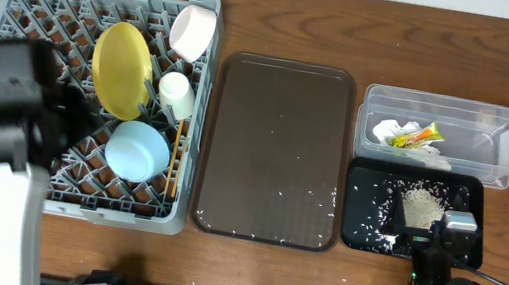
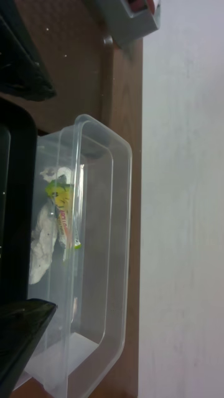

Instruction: Sort waste into correct bins and load items into the dishwasher

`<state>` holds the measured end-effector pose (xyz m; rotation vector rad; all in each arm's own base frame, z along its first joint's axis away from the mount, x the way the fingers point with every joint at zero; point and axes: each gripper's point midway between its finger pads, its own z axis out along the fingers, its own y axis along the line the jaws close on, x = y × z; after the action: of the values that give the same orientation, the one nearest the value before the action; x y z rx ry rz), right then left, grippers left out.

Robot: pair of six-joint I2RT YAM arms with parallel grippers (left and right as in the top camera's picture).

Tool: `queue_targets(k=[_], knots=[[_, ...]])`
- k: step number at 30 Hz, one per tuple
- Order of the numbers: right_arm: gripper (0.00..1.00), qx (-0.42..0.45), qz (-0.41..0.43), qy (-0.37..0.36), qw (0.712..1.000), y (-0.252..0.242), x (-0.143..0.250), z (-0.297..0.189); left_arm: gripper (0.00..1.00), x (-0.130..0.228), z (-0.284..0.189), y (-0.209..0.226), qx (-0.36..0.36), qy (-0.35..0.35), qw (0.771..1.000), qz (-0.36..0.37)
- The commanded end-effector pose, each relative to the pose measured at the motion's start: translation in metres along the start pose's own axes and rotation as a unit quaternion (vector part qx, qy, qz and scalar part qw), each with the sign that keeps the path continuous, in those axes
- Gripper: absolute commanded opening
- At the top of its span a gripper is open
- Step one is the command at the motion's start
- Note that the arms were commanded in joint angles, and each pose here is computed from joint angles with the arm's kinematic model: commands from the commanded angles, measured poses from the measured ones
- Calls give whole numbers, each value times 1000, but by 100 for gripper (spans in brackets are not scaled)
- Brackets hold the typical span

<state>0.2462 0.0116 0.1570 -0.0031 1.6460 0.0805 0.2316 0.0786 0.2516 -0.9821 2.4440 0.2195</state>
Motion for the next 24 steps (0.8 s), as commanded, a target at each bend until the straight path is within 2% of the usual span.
queue_targets(k=[1, 13, 18, 24], knots=[[99, 12, 7, -1, 1000, -5, 0, 0, 100, 11, -25, -5, 39, -36, 998, 25], [99, 12, 7, -1, 1000, -5, 0, 0, 100, 28, -102, 32, 140, -169, 975, -16], [99, 12, 7, -1, 1000, -5, 0, 0, 100, 51, -99, 49, 140, -173, 975, -13], [99, 12, 7, -1, 1000, -5, 0, 0, 100, 70, -69, 53, 142, -183, 973, -14]])
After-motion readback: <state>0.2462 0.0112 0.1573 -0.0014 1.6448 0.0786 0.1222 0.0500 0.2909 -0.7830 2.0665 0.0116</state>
